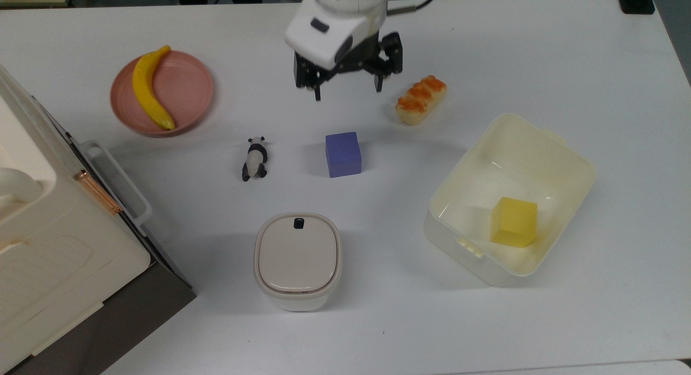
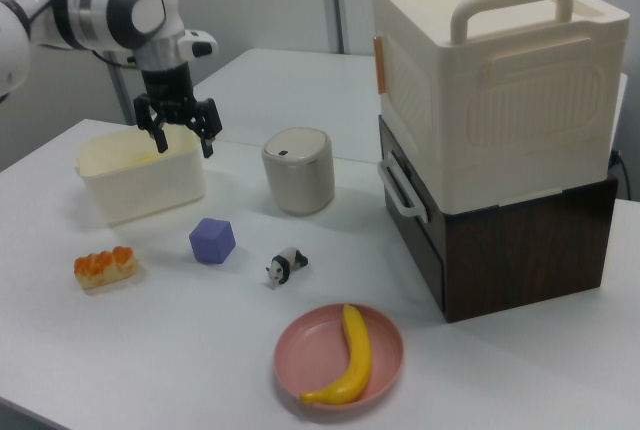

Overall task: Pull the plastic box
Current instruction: 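Move the gripper over the table toward the translucent plastic box, then lower the gripper fingers inside the rim of the plastic box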

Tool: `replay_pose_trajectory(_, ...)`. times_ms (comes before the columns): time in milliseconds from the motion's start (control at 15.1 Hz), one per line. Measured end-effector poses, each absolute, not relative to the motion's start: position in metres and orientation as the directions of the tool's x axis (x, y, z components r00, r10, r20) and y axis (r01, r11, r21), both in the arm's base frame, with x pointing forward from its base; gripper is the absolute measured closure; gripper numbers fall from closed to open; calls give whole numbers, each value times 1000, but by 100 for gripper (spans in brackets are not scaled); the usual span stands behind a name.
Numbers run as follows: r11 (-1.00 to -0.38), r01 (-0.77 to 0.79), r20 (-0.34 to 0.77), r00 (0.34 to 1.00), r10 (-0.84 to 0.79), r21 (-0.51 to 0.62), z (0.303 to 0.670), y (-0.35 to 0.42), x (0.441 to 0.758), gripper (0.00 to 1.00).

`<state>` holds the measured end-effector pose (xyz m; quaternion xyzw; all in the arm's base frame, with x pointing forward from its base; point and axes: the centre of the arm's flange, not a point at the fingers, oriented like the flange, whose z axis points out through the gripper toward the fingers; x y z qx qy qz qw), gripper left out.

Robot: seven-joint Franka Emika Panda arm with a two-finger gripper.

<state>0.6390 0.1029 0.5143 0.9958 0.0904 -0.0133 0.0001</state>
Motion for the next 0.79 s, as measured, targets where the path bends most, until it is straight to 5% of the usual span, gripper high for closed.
replay_pose_trajectory(794,-967,250,-114,963,243,50,389,118,656,0)
